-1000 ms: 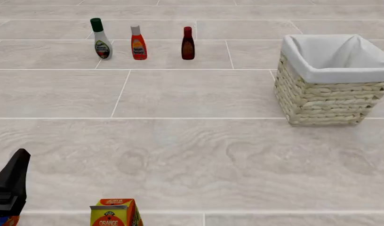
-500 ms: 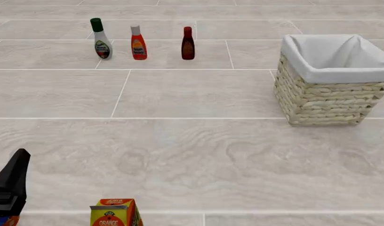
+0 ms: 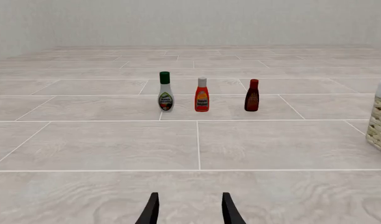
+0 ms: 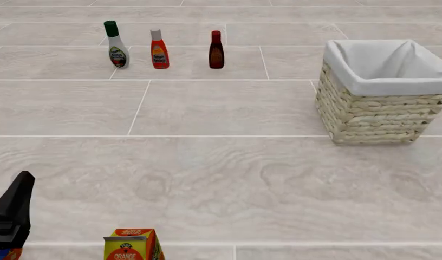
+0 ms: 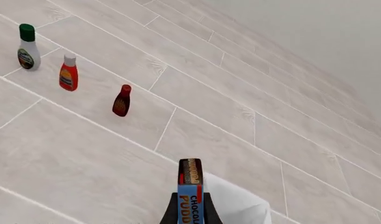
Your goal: Pick the chocolate pudding and place it in the basket.
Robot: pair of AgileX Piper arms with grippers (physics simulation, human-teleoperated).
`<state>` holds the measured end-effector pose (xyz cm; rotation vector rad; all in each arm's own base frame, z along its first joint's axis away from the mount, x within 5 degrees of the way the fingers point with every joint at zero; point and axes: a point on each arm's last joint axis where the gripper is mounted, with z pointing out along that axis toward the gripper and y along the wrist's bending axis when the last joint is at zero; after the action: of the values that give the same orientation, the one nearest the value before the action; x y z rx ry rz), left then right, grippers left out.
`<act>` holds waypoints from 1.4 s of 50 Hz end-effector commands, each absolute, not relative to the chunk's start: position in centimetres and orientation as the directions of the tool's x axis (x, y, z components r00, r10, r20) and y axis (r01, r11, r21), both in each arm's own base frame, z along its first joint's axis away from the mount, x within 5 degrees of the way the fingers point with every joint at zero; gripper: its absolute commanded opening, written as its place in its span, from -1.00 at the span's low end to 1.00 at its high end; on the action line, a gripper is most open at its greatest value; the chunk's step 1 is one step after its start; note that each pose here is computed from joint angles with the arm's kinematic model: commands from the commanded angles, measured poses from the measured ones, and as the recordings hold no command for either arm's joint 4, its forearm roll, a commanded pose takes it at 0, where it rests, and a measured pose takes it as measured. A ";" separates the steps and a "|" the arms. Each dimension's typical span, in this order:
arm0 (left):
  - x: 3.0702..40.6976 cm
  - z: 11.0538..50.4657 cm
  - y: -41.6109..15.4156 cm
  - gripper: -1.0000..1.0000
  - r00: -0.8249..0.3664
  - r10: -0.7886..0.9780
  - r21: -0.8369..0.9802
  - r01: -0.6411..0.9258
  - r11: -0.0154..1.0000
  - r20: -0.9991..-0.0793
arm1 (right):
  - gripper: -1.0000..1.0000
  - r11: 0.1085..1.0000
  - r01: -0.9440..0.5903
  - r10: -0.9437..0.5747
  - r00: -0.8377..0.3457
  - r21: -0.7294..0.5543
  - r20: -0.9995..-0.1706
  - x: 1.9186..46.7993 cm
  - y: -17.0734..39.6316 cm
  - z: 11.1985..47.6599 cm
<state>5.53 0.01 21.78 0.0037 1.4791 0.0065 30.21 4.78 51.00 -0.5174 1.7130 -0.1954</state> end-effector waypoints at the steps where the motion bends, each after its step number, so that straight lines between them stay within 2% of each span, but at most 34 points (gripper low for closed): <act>1: 5.5 21.8 0.0 1.00 0.091 0.006 0.006 0.000 1.000 -0.996 | -1.00 0.902 -0.180 -0.419 -0.158 -0.391 -0.894 29.5 3.0 50.3; 51: 5.5 21.8 0.0 1.00 0.091 0.006 0.006 0.000 1.000 -0.996 | -1.00 0.943 -0.029 -0.325 -0.280 -0.331 -0.903 31.8 -2.2 47.9; 70: 5.5 21.8 0.0 1.00 0.091 0.006 0.006 -0.001 1.000 -0.996 | -1.00 0.952 -0.045 -0.297 -0.374 -0.303 -0.878 33.1 -2.6 47.7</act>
<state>5.53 0.01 21.78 0.0037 1.4792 0.0065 32.56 -2.20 47.64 -0.2676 1.8961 -0.2805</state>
